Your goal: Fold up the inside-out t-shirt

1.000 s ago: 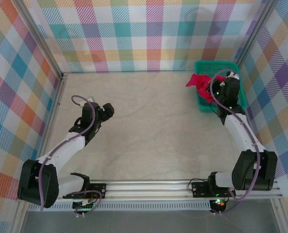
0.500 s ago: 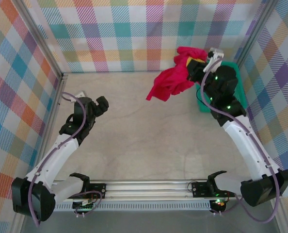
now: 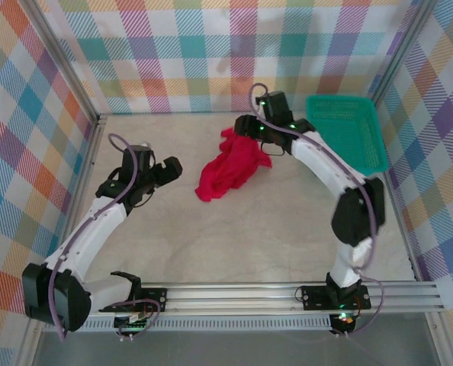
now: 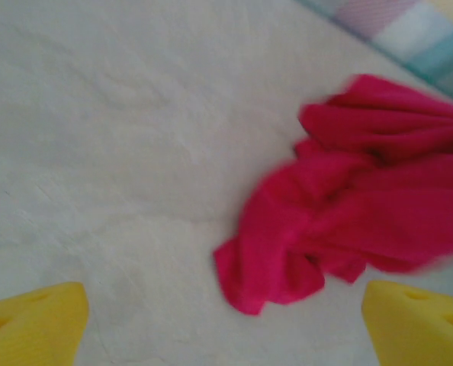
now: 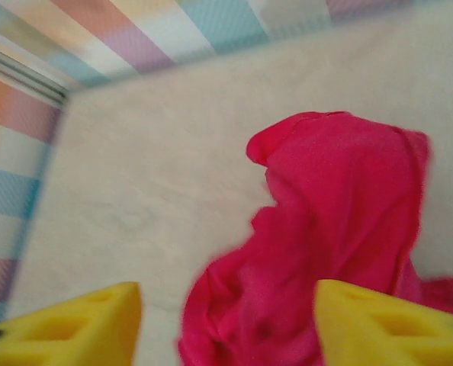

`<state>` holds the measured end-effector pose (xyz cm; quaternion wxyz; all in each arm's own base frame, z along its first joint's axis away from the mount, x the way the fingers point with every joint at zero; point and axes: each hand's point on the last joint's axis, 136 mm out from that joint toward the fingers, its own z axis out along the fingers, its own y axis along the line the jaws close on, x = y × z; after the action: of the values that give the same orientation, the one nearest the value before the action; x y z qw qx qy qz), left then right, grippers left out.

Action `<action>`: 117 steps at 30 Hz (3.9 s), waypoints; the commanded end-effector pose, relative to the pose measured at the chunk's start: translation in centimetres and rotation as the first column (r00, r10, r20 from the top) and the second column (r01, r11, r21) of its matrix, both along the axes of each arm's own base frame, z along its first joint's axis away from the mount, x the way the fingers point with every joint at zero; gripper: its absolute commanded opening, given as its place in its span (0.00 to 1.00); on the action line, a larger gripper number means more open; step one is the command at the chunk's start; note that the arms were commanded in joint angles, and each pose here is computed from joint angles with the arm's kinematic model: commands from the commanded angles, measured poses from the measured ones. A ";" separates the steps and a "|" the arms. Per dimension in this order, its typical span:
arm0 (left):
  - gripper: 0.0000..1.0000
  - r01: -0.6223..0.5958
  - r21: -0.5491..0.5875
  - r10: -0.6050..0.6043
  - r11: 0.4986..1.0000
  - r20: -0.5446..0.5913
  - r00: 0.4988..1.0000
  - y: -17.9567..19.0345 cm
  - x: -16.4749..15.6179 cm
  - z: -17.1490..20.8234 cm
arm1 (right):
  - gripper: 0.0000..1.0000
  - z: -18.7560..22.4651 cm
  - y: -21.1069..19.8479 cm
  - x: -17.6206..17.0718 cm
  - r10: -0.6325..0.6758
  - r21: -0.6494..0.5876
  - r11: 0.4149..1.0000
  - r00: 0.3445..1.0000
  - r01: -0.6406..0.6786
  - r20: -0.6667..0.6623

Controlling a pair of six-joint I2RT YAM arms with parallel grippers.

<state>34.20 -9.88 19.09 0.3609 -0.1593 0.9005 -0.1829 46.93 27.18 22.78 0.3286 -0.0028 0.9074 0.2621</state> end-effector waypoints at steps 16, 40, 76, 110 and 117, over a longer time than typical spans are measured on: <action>0.85 0.170 -0.130 -0.192 0.977 -0.182 0.964 -8.7 2.1 -10.7 | 0.48 -9.5 -1.8 -6.0 0.058 -0.022 0.998 0.968 -0.066 -0.242; 0.00 0.108 0.093 -0.093 0.990 -0.153 0.984 -6.1 5.7 -5.6 | 0.00 -2.6 -2.0 -4.6 0.067 -0.038 0.997 0.990 -0.073 -0.123; 0.75 0.111 0.161 -0.046 0.981 -0.358 0.933 -2.7 3.1 -7.6 | 0.67 -8.2 -3.9 -6.3 0.100 -0.134 0.979 0.941 -0.150 -0.324; 0.00 -0.070 0.264 0.139 0.962 -0.253 0.957 2.2 2.4 -5.8 | 0.00 -2.5 -3.3 -12.3 0.103 -0.222 0.965 0.981 -0.139 -0.166; 0.00 -0.180 0.273 0.196 0.945 -0.032 0.980 5.9 -0.7 4.2 | 0.00 6.7 -6.7 -14.0 0.078 -0.240 0.969 0.996 -0.063 0.053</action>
<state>35.23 -6.51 22.19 0.3681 -0.1942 0.9066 -0.0702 33.70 22.59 27.44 0.3228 -0.0743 0.9229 0.1962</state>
